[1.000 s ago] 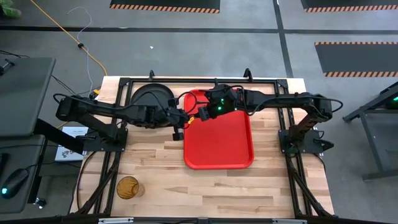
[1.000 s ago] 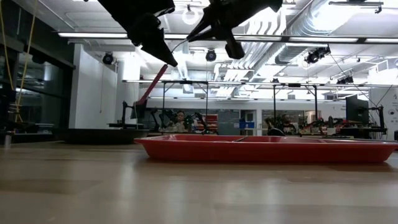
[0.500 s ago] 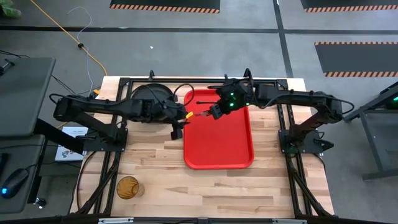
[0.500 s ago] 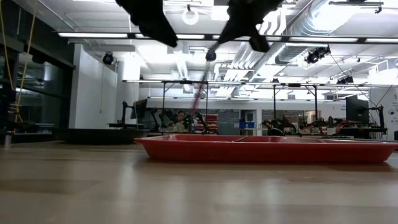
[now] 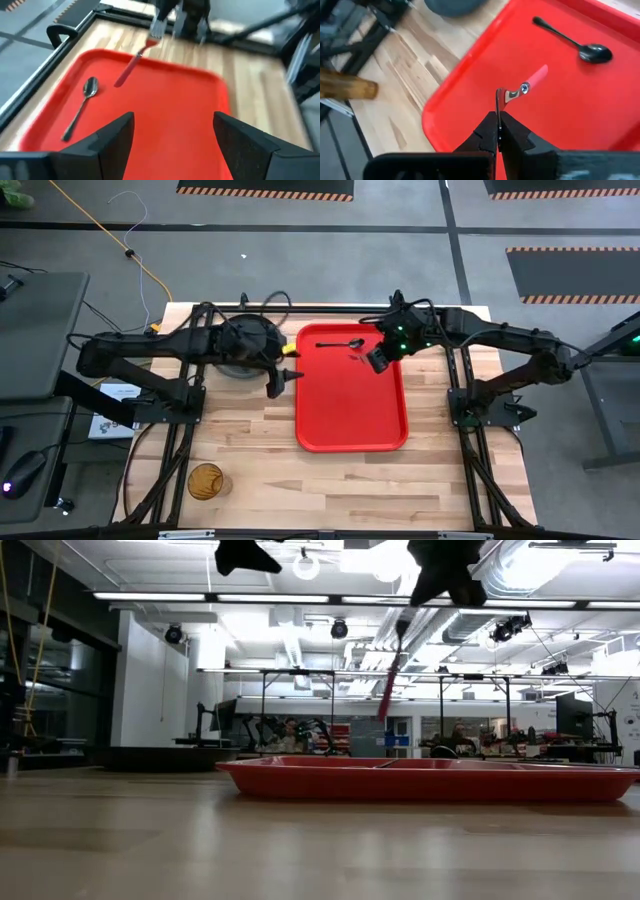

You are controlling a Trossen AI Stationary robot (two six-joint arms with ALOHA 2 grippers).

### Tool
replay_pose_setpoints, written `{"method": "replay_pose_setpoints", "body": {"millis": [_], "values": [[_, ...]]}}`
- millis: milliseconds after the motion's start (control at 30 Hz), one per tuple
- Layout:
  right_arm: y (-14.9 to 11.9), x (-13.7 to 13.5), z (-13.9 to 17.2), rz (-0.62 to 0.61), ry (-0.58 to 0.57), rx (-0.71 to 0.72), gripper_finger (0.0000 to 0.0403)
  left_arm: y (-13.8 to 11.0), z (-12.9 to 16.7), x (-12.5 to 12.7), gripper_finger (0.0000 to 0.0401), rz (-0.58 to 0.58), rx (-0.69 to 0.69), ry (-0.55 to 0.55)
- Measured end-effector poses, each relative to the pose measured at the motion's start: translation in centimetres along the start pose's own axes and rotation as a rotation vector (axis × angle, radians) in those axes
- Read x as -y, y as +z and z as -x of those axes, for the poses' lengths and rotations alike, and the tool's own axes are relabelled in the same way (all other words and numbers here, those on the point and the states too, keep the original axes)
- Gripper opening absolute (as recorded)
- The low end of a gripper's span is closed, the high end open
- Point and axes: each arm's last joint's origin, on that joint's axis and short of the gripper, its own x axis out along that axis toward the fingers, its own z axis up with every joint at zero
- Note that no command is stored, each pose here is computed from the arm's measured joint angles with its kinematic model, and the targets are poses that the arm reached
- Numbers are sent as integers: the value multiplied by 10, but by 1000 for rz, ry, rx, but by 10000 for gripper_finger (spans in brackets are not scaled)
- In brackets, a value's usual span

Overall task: Pick and place plate/cup/fork/spoon on tray
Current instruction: Put the pink fork on the red tray to the bottom of the black spoon

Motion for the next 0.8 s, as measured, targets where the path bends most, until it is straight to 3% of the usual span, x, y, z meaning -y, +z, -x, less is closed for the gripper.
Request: {"method": "replay_pose_setpoints", "body": {"millis": [267,467,667,800], "values": [[-15,-4,4,99,-21,-83,0,8,2,-22,260,166,151,-115],[-23,-17,4,275,39,-97,0,-15,-14,-35,262,379,262,-312],[-18,-40,4,494,287,-4,0,-38,-20,-46,262,623,433,-565],[-7,-57,10,593,493,145,0,-54,-20,-51,262,820,420,-706]]}}
